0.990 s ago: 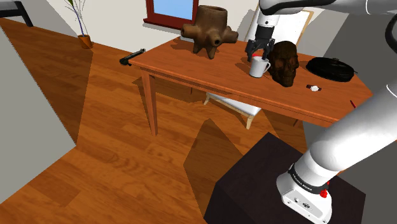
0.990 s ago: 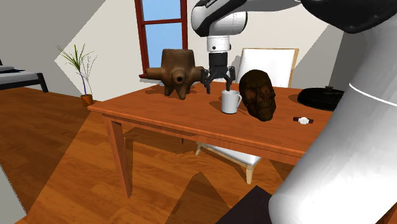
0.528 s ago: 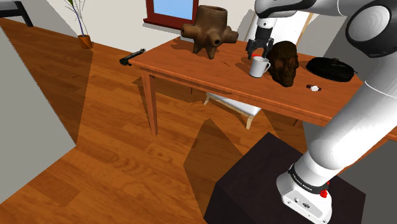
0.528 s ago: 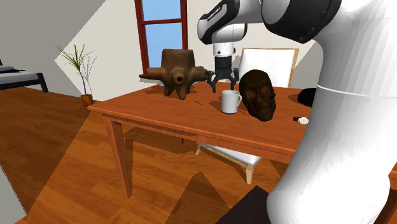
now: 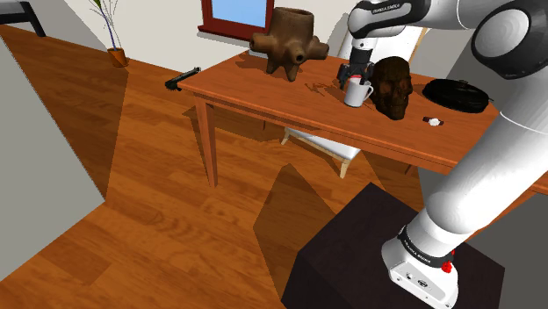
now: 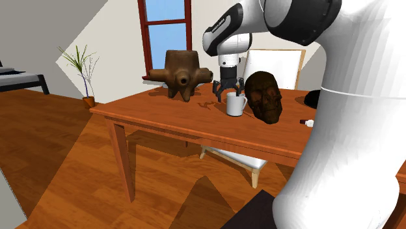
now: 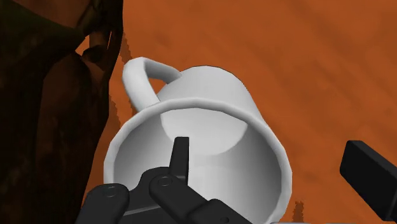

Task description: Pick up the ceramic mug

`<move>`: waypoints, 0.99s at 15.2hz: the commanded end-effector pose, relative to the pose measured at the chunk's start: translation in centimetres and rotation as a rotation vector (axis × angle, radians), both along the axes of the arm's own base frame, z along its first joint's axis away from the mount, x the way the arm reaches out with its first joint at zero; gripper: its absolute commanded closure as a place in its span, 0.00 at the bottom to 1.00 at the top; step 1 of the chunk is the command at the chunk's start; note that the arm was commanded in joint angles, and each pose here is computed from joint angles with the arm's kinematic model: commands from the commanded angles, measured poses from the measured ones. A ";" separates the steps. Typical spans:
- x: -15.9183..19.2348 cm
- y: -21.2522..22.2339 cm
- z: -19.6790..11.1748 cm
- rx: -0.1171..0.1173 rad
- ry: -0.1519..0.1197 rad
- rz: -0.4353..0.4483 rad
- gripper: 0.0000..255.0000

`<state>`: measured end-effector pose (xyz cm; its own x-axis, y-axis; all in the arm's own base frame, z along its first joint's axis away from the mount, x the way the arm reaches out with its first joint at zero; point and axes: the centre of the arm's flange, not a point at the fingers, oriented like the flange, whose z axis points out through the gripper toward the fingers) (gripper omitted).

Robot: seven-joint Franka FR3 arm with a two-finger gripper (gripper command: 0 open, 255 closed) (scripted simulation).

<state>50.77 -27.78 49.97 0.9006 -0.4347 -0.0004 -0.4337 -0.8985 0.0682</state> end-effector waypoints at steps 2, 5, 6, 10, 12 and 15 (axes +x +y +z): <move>0.0 0.0 -0.4 0.000 -0.001 0.000 1.00; 0.0 0.0 -0.4 0.000 -0.001 0.000 1.00; 0.0 0.0 -0.4 0.000 -0.001 0.000 1.00; 0.0 0.0 -0.4 0.000 -0.001 0.000 1.00; 0.0 0.0 0.2 0.000 -0.001 0.000 1.00; 0.0 0.0 1.8 0.000 -0.001 0.000 1.00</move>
<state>50.72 -27.79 51.19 0.9007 -0.4344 -0.0003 -0.4333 -0.8987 0.0681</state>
